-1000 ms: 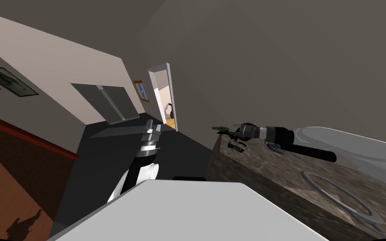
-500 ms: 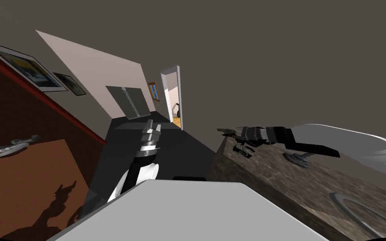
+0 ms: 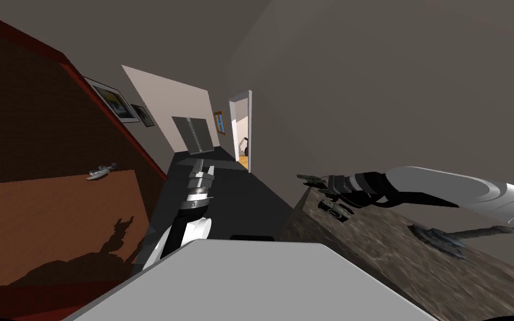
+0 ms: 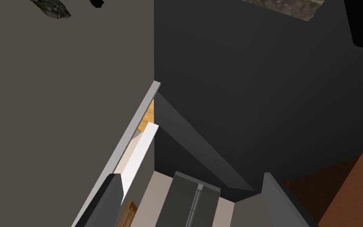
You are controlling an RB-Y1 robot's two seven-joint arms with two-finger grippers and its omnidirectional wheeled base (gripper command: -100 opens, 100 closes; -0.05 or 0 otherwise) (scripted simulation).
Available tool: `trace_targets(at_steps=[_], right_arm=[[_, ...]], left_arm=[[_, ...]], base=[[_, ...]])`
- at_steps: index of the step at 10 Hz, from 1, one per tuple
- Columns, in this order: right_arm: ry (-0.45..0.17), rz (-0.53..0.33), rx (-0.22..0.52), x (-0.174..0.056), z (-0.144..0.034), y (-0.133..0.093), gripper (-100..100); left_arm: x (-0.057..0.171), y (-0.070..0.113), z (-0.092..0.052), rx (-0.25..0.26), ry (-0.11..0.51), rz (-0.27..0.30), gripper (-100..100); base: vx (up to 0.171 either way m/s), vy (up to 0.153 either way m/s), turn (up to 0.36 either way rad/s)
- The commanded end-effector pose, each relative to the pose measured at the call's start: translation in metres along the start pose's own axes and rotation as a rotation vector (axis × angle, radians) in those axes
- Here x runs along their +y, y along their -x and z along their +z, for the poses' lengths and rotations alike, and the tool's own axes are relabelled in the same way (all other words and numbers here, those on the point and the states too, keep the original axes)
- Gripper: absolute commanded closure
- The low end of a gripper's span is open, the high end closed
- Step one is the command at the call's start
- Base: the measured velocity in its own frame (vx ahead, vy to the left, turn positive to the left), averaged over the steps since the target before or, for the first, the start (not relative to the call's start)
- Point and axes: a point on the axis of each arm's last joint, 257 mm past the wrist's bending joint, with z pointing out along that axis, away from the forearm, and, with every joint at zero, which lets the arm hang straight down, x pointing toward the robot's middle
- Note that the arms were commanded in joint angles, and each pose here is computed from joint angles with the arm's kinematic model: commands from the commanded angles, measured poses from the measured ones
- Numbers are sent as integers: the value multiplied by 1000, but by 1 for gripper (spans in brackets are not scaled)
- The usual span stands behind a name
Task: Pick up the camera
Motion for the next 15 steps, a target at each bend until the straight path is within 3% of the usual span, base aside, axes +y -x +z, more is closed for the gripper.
trace_targets(at_steps=[1, 2, 3, 5, 8, 11, 12, 15], right_arm=[[9, -12, 53, 3, 0, -21, -100], [30, -16, 126, 7, 1, -51, -100], [30, -16, 126, 7, 1, -51, -100], [84, -14, 259, 25, -2, -111, -100], [88, -12, 262, 27, -2, -113, -100], [213, 20, 426, 81, -11, -197, -100], [179, 3, 406, 65, -12, -185, -100], [222, 24, 431, 85, -11, -201, -100]], left_arm=[[0, 0, 0, 0, 0, 0, 0], [0, 0, 0, 0, 0, 0, 0], [0, 0, 0, 0, 0, 0, 0], [0, 0, 0, 0, 0, 0, 0], [0, 0, 0, 0, 0, 0, 0], [0, 0, 0, 0, 0, 0, 0], [0, 0, 0, 0, 0, 0, 0], [0, 0, 0, 0, 0, 0, 0]], base=[[-20, -67, 149], [-20, -53, 198], [-19, -41, 155], [-8, -67, 276], [-5, -35, 29], [19, -88, 255], [20, -106, 46], [-6, -8, -9]])
